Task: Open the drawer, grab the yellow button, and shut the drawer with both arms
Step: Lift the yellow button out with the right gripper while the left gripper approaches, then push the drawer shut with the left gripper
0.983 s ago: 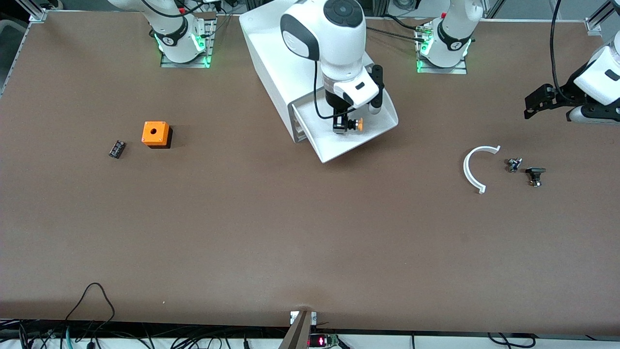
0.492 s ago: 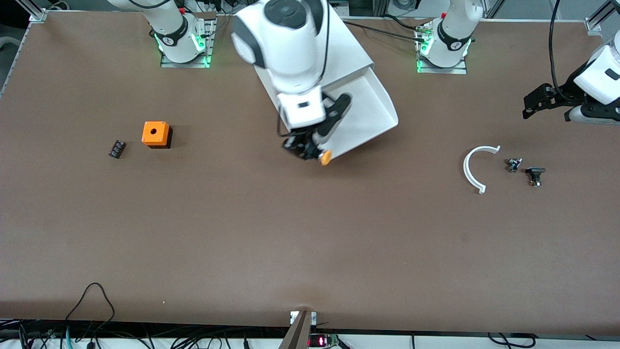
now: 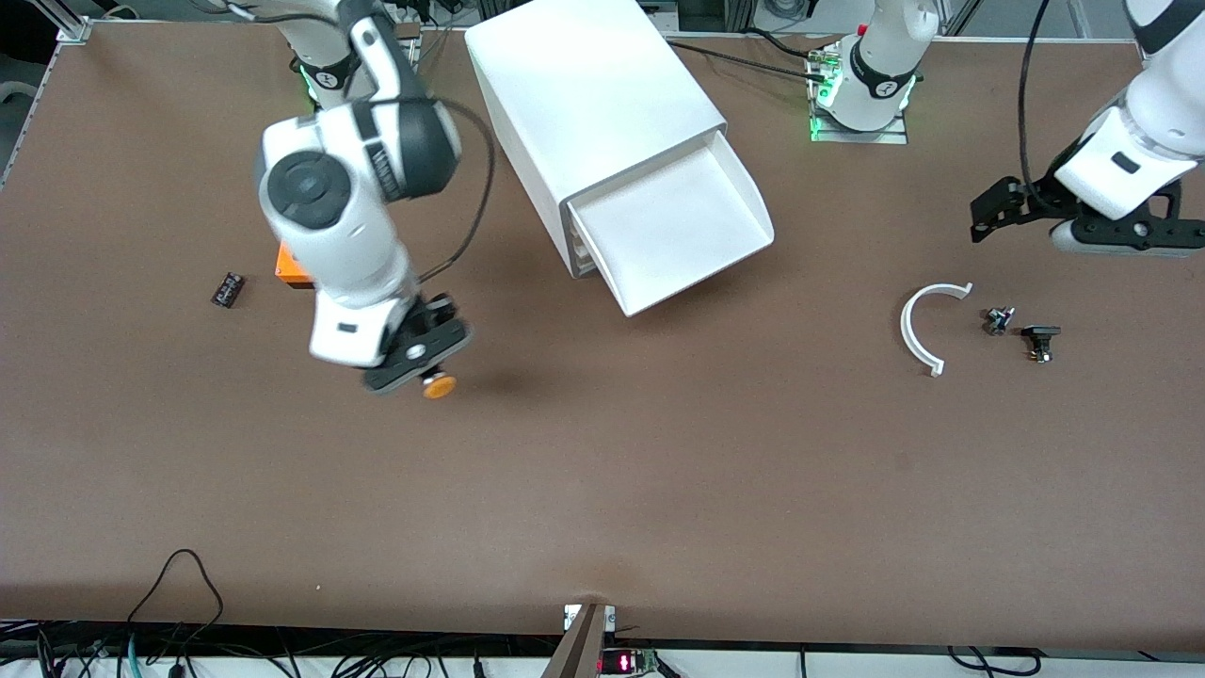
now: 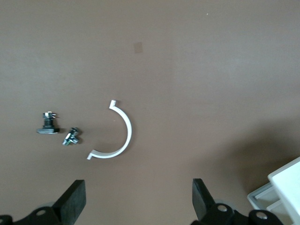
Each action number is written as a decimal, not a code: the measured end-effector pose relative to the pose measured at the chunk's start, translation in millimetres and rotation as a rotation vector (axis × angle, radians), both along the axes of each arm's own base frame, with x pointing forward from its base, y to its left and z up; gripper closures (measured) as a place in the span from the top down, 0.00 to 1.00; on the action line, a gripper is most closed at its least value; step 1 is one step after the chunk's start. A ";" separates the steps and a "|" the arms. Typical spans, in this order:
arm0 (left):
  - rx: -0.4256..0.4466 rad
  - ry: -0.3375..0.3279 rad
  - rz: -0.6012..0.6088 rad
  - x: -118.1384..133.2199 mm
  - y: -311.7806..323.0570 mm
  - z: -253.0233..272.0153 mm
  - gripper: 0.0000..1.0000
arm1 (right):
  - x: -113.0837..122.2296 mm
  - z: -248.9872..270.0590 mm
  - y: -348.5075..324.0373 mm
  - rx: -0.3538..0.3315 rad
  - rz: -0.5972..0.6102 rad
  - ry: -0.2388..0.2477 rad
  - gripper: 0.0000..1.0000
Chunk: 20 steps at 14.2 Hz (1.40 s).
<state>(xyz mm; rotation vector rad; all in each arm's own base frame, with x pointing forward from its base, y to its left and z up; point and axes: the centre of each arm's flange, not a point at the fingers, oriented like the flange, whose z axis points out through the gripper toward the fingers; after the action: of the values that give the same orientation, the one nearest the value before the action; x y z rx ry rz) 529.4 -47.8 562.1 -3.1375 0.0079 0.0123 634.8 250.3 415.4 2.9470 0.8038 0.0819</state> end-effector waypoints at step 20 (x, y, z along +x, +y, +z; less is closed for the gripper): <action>-0.126 -0.067 0.369 -18.8 -212.1 -200.3 1.00 | -72.0 -187.2 -279.4 0.000 -0.119 0.141 0.41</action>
<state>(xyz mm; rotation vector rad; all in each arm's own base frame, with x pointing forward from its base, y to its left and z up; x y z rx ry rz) 510.6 -259.9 361.8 -3.2083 -0.5912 -0.0961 562.7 -29.1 228.2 3.0202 0.6412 -0.1352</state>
